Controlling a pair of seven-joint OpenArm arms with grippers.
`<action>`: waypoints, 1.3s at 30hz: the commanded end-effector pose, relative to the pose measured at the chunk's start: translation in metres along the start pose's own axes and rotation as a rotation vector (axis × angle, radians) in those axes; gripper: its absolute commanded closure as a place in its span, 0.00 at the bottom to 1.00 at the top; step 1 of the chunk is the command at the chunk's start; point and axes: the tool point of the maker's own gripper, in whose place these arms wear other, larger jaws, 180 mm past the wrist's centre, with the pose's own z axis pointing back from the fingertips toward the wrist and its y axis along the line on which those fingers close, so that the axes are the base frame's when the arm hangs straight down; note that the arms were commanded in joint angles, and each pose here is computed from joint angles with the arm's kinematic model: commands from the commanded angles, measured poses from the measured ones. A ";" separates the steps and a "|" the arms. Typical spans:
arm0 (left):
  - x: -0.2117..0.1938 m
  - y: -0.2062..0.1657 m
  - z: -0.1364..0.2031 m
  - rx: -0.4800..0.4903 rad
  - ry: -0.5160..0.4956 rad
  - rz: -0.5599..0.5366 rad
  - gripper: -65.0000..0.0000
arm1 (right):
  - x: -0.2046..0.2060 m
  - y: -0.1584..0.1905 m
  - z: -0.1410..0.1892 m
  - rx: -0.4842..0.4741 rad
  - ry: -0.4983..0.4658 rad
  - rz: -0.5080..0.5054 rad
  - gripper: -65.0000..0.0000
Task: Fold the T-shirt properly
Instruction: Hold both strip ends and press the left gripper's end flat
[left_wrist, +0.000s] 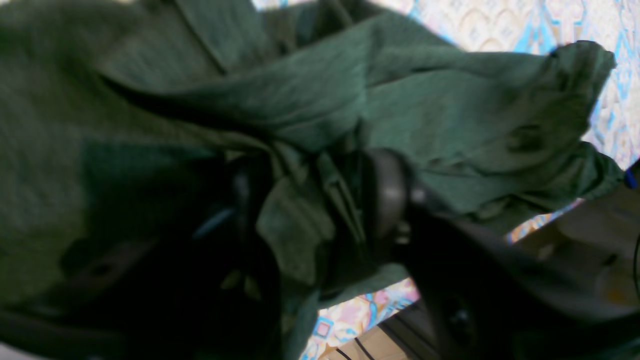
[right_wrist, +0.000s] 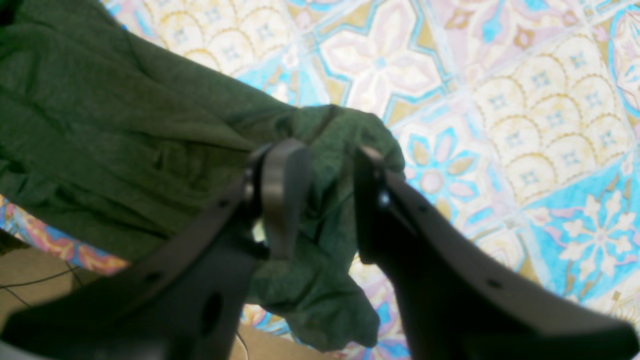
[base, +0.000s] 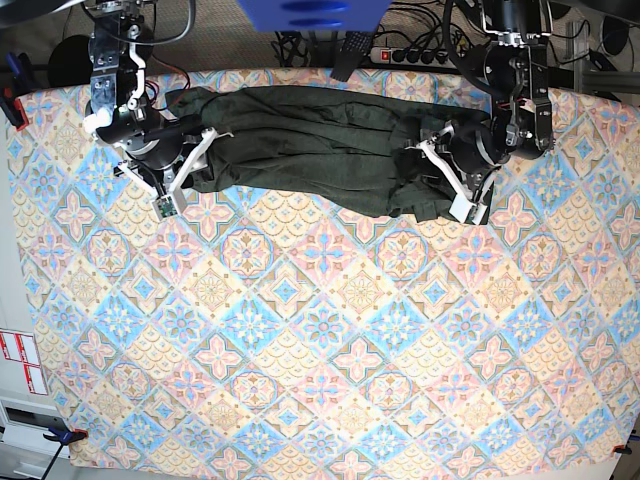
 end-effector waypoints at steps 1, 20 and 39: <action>0.027 -0.019 0.014 -0.058 -0.098 -0.038 0.51 | 0.011 -0.002 0.004 -0.002 -0.041 0.012 0.70; 0.047 0.063 0.073 0.021 -0.176 0.064 0.51 | -0.031 -0.007 -0.010 0.005 0.126 -0.024 0.66; 0.048 0.071 0.079 0.044 -0.156 0.039 0.51 | -0.050 -0.001 -0.048 0.157 0.193 -0.256 0.49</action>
